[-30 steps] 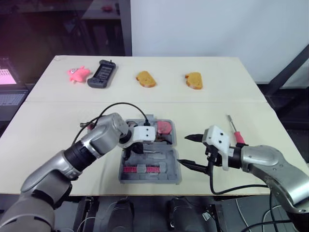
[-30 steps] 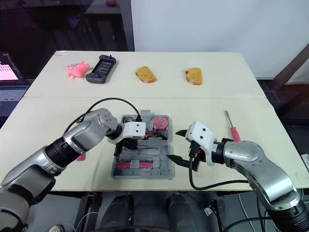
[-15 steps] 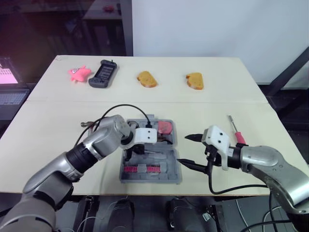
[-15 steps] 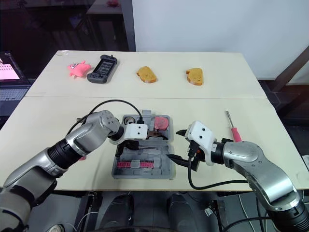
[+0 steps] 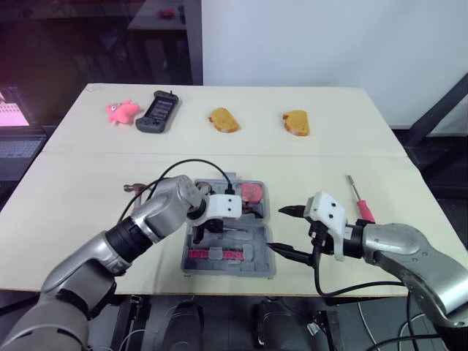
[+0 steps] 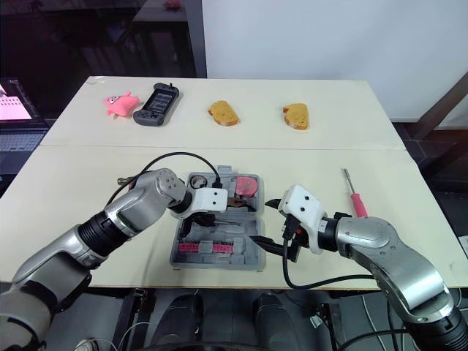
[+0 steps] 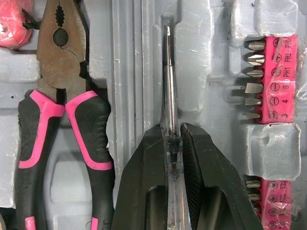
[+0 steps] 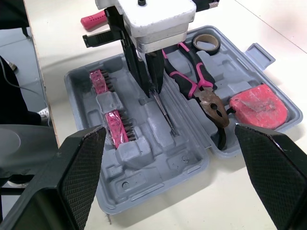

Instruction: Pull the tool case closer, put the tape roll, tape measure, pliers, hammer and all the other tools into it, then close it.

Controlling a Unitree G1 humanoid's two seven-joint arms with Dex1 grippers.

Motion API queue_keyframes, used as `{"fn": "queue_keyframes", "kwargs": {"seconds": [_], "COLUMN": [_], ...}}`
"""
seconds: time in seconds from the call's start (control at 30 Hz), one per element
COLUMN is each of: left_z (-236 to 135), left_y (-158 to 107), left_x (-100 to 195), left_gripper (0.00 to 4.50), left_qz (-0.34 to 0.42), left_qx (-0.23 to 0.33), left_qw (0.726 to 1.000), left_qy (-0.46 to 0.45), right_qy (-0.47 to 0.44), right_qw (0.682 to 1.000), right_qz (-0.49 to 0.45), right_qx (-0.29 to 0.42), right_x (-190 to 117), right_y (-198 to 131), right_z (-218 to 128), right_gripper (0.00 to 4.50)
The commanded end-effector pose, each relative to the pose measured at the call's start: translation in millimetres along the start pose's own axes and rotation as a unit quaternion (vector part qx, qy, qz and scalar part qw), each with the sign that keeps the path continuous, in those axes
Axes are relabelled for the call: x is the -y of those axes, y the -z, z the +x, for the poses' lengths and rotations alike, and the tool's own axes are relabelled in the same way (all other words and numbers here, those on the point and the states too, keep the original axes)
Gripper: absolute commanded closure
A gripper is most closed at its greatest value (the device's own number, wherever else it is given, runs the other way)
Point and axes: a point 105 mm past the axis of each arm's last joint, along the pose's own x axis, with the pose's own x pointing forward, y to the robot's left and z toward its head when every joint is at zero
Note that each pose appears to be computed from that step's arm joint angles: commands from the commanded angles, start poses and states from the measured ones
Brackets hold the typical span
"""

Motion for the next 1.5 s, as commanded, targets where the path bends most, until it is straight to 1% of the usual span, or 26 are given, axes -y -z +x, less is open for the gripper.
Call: {"fn": "queue_keyframes", "kwargs": {"seconds": [0.03, 0.13, 0.47, 0.67, 0.7, 0.73, 0.77, 0.83, 0.87, 0.9, 0.93, 1.2, 1.3, 1.5], "left_z": [-7, -14, -39, -50, -51, -52, -52, -53, -54, -53, -52, -36, -28, -18], "left_y": [-11, -14, -22, -1, 3, 6, 8, 9, 9, 11, 10, 11, 10, 15], "left_x": [-4, -6, -15, -23, -26, -30, -31, -32, -31, -31, -29, -10, -11, -12], "left_gripper": [2.76, 1.31, 1.31, 1.31, 1.7, 1.82, 2.14, 3.12, 3.53, 4.09, 4.49, 4.49, 4.49, 4.49], "left_qz": [0.027, 0.039, 0.033, -0.047, -0.058, -0.061, -0.062, -0.068, -0.083, -0.098, -0.088, -0.071, -0.076, -0.076], "left_qx": [0.015, 0.02, 0.043, 0.064, 0.067, 0.071, 0.074, 0.094, 0.109, 0.12, 0.133, 0.146, 0.154, 0.148], "left_qw": [0.999, 0.999, 0.997, 0.996, 0.995, 0.994, 0.993, 0.991, 0.989, 0.987, 0.986, 0.987, 0.985, 0.985], "left_qy": [-0.019, -0.025, -0.05, -0.045, -0.053, -0.061, -0.066, -0.06, -0.054, -0.049, -0.047, -0.012, -0.024, -0.034], "right_qy": [-0.004, -0.005, -0.004, -0.001, 0.0, 0.002, 0.002, 0.004, 0.005, 0.005, 0.006, 0.008, 0.008, 0.011], "right_qw": [1.0, 1.0, 1.0, 1.0, 1.0, 1.0, 1.0, 1.0, 1.0, 1.0, 1.0, 1.0, 1.0, 1.0], "right_qz": [-0.017, -0.016, -0.012, -0.013, -0.012, -0.013, -0.013, -0.013, -0.012, -0.011, -0.011, -0.01, -0.007, -0.004], "right_qx": [0.017, 0.018, 0.018, 0.018, 0.018, 0.018, 0.017, 0.017, 0.016, 0.016, 0.016, 0.014, 0.014, 0.013], "right_x": [-5, -5, -6, -4, -4, -4, -3, -3, -3, -3, -3, -2, -3, -4], "right_y": [-11, -11, -10, -10, -10, -9, -9, -9, -8, -8, -8, -7, -7, -6], "right_z": [-1, -1, -1, -2, -2, -2, -2, -2, -2, -2, -2, -2, -2, -3], "right_gripper": [0.0, 0.0, 0.0, 0.0, 0.0, 0.0, 0.0, 0.0, 0.0, 0.0, 0.0, 0.0, 0.0, 0.0]}}
